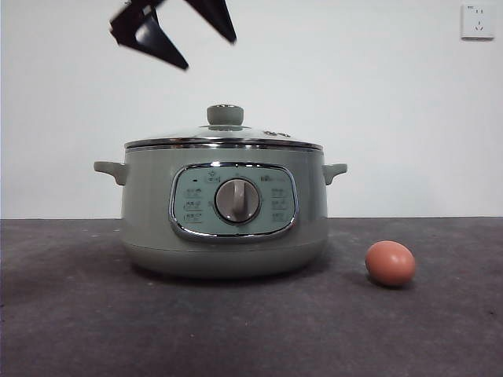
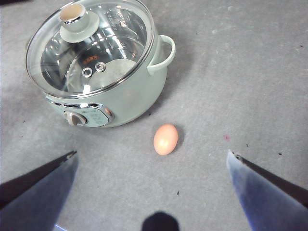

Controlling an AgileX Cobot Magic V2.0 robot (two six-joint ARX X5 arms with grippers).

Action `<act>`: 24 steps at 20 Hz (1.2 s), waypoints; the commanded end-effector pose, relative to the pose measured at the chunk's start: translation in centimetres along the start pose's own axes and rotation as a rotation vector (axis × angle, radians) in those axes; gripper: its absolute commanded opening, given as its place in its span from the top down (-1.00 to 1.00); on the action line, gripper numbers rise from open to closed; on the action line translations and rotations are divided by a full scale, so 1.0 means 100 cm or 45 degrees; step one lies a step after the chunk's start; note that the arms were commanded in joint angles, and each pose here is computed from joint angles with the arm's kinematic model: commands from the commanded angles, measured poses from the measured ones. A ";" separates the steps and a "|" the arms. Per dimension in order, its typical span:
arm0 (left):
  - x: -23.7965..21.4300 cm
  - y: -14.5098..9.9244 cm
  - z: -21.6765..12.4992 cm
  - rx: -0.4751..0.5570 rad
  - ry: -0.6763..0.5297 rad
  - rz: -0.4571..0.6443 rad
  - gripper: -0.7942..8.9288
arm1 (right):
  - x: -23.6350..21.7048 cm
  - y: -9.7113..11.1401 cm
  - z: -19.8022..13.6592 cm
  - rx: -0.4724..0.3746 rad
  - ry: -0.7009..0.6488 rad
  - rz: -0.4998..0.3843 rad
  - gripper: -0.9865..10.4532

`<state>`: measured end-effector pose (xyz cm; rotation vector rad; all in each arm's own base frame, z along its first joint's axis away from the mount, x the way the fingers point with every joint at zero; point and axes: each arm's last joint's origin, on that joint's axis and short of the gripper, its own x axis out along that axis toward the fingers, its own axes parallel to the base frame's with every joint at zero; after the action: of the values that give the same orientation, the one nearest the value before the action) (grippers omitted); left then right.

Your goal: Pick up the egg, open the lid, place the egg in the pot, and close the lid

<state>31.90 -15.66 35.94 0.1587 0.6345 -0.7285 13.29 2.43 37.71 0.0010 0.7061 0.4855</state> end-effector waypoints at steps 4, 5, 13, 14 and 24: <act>0.038 0.009 -0.006 0.012 0.029 -0.006 -0.52 | 0.000 0.000 0.001 0.002 -0.006 0.003 -0.27; 0.042 0.010 -0.007 0.012 0.029 -0.007 -0.52 | 0.000 0.000 0.001 0.002 -0.006 0.002 -0.27; 0.066 0.008 -0.016 -0.004 0.105 -0.023 -0.51 | 0.005 -0.002 0.003 0.008 0.011 0.004 -0.27; 0.067 0.006 -0.016 0.003 0.110 -0.003 -0.47 | 0.006 -0.002 0.003 0.010 0.016 0.004 -0.27; 0.068 0.000 -0.019 -0.028 0.160 -0.001 0.49 | 0.007 -0.003 0.003 0.013 0.023 0.005 -0.27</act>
<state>34.76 -18.66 30.73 0.1919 0.7473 -0.7171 14.00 2.50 37.41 0.0049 0.7318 0.4847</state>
